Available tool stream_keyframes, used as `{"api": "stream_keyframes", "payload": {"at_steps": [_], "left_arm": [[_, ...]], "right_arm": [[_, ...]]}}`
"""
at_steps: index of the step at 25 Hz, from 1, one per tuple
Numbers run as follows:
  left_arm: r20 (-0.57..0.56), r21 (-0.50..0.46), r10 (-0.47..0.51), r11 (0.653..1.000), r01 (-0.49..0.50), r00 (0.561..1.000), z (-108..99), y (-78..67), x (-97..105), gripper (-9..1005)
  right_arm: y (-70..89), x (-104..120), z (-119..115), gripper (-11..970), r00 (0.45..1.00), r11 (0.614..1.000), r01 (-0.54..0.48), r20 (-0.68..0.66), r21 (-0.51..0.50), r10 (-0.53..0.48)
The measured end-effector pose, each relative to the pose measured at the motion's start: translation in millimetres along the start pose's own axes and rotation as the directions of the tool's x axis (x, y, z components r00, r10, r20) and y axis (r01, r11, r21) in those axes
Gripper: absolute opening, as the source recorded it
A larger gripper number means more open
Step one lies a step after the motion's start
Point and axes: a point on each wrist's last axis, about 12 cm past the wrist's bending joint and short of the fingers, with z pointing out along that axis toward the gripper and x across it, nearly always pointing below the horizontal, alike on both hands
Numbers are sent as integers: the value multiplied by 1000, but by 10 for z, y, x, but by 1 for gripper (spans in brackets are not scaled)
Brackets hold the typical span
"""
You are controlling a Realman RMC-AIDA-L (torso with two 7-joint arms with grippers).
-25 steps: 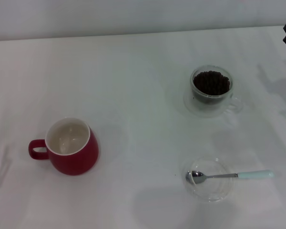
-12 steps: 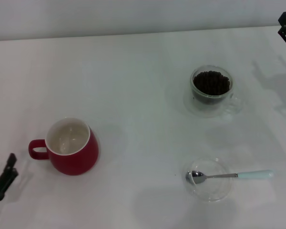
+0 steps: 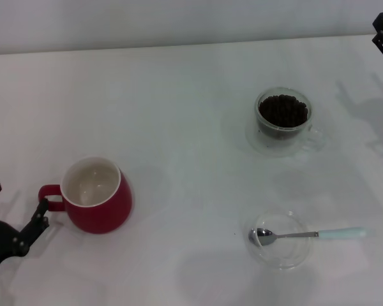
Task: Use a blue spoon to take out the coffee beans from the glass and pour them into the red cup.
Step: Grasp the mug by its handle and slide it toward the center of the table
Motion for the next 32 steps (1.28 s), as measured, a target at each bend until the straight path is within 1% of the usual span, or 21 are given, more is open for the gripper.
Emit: {"api": "stream_keyframes", "payload": {"at_steps": [6, 14, 20, 23, 27, 32], "left_arm": [[-10, 16, 12, 1000, -11, 1000, 105, 15, -13, 875], [-24, 22, 14, 1000, -13, 1000, 193, 17, -19, 876], [-28, 41, 14, 999, -12, 1000, 222, -14, -21, 831], [-26, 39, 10, 999, -9, 1000, 227, -21, -23, 622], [-16, 36, 3, 999, -2, 1000, 246, -54, -38, 546], [-21, 39, 64, 997, -64, 998, 254, -93, -29, 451]], "right_arm": [[-4, -18, 1, 872, 1000, 1000, 0, 13, -1, 0], [-1, -39, 33, 872, 1000, 1000, 0, 26, -4, 0], [7, -43, 48, 872, 1000, 1000, 0, 29, -7, 0], [14, -42, 48, 872, 1000, 1000, -1, 29, -10, 1], [20, -46, 46, 871, 999, 1000, -1, 33, -13, 1], [35, -43, 44, 871, 999, 1000, -2, 35, -17, 3]]}}
